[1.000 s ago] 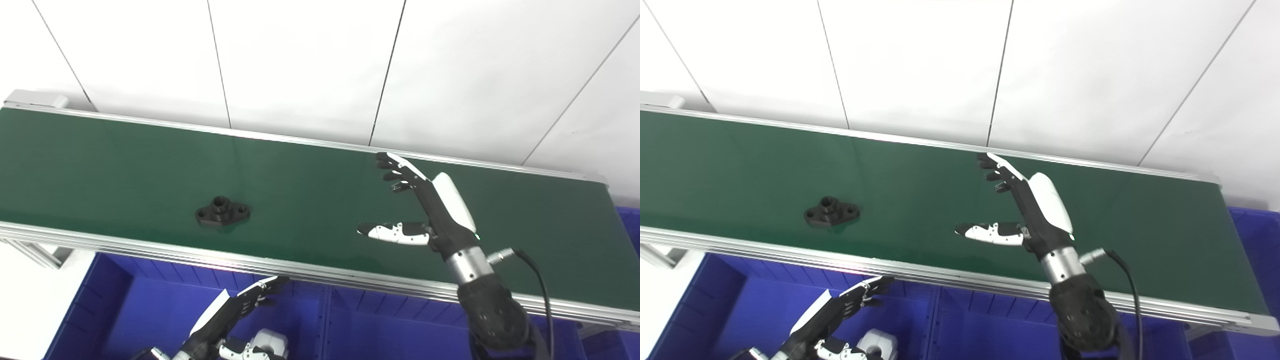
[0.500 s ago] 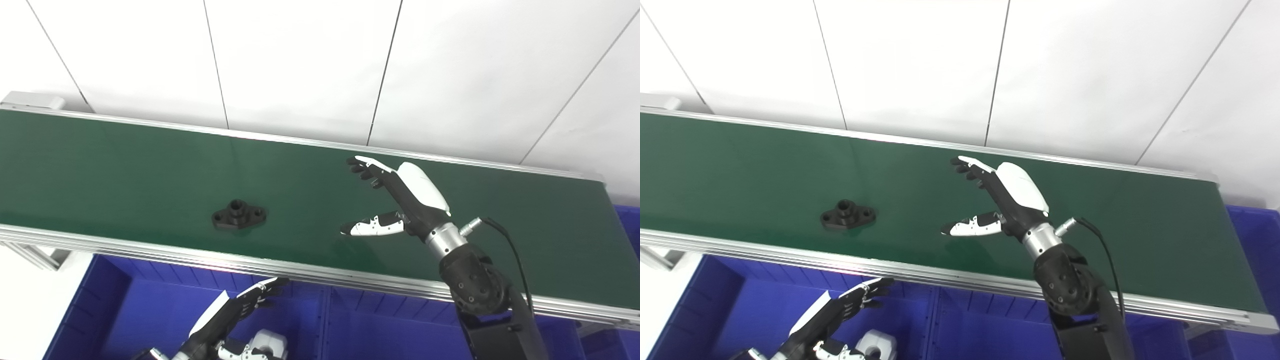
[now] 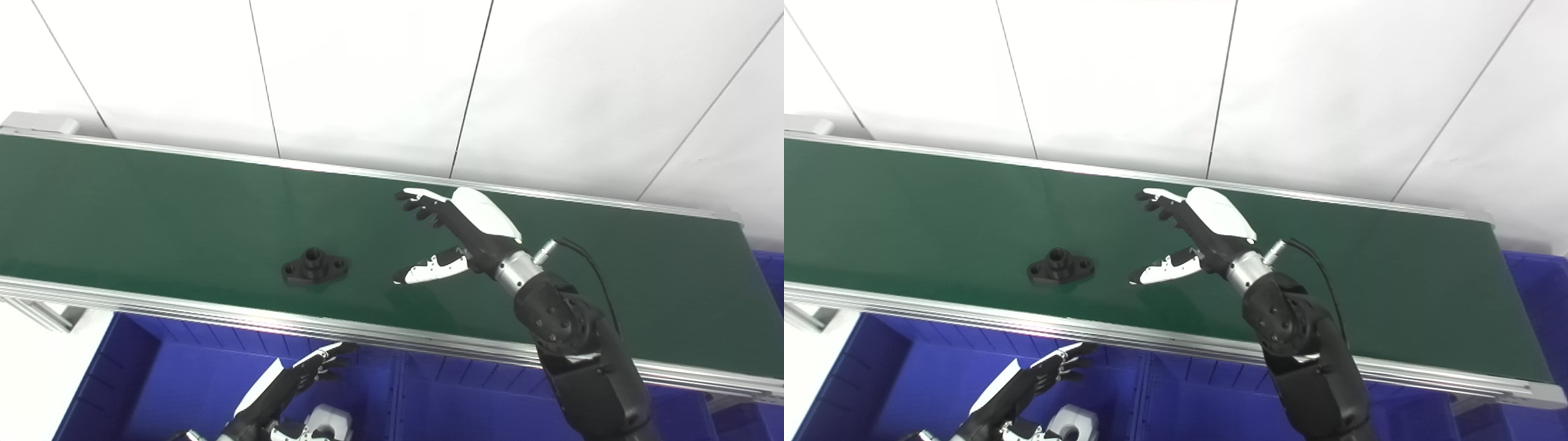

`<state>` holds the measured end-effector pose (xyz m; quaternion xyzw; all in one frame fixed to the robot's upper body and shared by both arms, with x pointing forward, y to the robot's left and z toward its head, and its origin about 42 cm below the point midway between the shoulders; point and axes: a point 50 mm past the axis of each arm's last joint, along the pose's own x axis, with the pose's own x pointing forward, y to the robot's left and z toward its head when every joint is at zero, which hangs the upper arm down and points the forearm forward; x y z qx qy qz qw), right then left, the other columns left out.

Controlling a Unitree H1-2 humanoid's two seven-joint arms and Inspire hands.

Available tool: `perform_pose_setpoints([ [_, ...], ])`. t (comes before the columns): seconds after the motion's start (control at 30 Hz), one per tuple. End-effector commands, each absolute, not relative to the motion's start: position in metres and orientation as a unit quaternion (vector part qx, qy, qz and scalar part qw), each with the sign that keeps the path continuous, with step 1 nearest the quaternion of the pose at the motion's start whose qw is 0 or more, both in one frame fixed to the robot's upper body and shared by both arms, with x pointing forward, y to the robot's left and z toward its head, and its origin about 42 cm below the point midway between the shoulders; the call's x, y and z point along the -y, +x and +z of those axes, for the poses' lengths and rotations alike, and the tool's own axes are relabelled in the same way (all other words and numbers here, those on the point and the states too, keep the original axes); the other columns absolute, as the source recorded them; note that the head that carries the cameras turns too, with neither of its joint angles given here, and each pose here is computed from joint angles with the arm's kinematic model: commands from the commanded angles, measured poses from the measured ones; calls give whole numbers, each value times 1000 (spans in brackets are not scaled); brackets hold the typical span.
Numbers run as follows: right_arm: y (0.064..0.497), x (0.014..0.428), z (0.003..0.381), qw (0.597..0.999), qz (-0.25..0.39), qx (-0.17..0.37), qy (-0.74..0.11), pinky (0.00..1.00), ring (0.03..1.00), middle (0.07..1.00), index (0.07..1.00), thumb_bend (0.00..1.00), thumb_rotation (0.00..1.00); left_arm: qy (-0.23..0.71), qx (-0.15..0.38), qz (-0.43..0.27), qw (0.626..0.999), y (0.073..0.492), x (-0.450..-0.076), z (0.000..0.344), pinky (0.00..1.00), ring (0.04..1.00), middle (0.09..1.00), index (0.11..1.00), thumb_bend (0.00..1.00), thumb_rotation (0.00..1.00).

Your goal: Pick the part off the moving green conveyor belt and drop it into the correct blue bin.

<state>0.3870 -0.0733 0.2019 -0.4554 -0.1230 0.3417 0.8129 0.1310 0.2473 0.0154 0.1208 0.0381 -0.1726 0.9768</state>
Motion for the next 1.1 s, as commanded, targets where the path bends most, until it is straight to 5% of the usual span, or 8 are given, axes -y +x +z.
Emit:
perform_pose_setpoints([
  [0.0, 395, 57, 227, 805, 336, 156, -463, 684, 787, 834, 875, 816, 324, 124, -8, -175, 977, 130, -250, 25, 789, 859, 910, 869, 716, 231],
  [1.07, 414, 21, 154, 734, 382, 113, -550, 717, 795, 834, 855, 816, 270, 138, 1, -166, 977, 118, -246, 31, 797, 871, 910, 873, 701, 244],
])
